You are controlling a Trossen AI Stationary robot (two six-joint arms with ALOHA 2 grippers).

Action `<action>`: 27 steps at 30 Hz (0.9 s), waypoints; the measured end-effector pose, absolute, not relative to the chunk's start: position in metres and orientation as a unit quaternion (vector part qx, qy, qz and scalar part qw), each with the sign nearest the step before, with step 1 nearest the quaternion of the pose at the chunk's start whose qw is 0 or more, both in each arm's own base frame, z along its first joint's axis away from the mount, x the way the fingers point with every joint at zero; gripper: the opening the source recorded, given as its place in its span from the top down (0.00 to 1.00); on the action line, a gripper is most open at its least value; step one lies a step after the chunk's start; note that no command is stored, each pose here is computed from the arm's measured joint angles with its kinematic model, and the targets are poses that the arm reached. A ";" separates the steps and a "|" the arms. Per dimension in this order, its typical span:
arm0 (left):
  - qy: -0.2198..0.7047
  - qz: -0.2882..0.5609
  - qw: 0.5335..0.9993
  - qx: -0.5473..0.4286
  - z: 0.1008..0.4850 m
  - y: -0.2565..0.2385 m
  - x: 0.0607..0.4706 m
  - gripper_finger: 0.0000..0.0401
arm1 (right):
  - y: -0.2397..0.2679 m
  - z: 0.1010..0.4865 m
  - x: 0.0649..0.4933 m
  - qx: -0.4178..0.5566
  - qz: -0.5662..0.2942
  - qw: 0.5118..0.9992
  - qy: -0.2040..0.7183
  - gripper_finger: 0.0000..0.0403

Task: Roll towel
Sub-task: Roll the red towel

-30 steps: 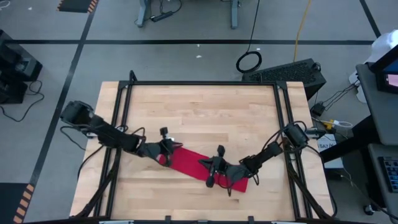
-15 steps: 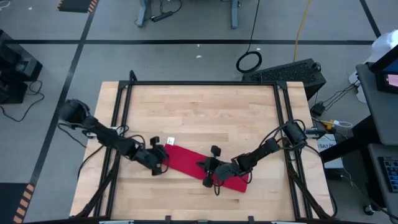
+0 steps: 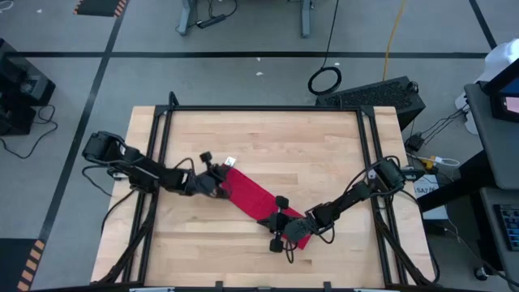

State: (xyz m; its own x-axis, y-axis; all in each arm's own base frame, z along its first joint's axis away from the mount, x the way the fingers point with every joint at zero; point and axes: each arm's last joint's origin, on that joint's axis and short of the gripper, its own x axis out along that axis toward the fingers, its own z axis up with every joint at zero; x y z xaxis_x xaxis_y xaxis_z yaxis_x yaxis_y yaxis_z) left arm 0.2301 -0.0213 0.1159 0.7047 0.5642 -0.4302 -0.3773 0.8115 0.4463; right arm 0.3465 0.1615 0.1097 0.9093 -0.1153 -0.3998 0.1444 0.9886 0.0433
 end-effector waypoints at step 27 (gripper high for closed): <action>0.393 0.161 0.904 0.040 0.101 -0.002 0.218 0.93 | 0.140 0.110 0.327 0.039 -0.111 0.929 0.351 1.00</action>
State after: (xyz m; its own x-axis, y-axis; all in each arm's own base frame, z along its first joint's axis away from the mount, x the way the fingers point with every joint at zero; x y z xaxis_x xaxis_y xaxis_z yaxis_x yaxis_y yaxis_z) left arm 0.2184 -0.0019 0.1006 0.6390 0.3226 -0.6983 -0.2594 0.9450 0.1992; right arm 0.3274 0.1399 0.1097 0.7289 -0.1781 -0.6610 0.2325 0.9726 -0.0057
